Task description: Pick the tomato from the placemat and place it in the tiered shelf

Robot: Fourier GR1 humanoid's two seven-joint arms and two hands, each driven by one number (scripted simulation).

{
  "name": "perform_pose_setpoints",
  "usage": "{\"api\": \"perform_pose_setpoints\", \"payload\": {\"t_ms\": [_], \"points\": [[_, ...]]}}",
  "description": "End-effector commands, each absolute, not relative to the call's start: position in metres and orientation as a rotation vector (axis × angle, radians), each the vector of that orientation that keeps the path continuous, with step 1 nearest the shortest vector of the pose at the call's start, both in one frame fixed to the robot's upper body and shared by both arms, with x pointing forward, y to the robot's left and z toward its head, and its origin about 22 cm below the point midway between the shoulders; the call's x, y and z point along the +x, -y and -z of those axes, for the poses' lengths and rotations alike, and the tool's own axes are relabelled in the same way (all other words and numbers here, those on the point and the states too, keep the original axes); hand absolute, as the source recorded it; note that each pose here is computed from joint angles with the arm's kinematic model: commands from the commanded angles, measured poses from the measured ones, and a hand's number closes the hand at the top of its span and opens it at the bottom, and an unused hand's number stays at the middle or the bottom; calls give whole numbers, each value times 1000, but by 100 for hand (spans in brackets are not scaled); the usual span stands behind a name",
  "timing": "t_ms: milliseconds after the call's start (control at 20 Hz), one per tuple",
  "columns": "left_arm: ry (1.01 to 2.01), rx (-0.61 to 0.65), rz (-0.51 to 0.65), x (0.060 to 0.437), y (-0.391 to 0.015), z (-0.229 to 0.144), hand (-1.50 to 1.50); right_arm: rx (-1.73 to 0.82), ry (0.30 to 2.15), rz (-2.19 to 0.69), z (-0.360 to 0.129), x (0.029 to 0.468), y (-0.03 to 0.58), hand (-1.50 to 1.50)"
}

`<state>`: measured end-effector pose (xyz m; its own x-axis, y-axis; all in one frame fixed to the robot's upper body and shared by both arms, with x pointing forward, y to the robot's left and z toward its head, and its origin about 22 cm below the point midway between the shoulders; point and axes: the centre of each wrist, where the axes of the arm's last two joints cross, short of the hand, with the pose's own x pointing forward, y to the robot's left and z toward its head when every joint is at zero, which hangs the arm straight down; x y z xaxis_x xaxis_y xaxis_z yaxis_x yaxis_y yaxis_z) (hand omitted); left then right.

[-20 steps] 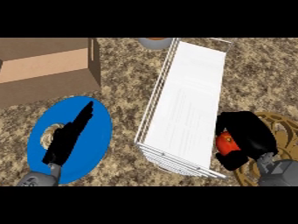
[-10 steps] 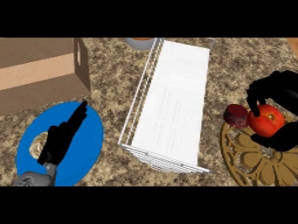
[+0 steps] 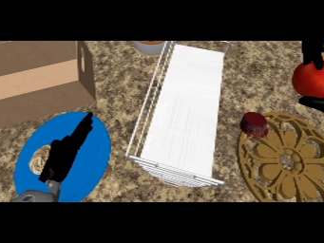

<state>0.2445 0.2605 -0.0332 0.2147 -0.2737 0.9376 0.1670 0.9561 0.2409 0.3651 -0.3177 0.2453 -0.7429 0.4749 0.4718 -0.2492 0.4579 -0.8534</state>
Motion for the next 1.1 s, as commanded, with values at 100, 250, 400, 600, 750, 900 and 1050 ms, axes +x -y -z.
{"api": "perform_pose_setpoints", "payload": {"t_ms": [100,250,400,600,750,900,1050], "points": [[1317,112,305,248,-271,40,0,-192,2044,-1299,-275,401,250,150],[1302,98,297,248,-248,28,0,-205,2050,-1273,-280,400,208,150],[1317,105,314,254,-245,32,0,-194,2027,-1281,-275,414,172,150],[1332,99,279,244,-264,45,0,-213,2047,-1362,-262,427,147,150],[1309,106,300,246,-259,28,0,-210,2047,-1420,-268,428,129,150],[1328,86,298,247,-259,16,0,-184,2013,-1477,-239,426,96,150],[1316,95,309,245,-258,36,0,-156,1993,-1520,-243,424,58,150]]}}
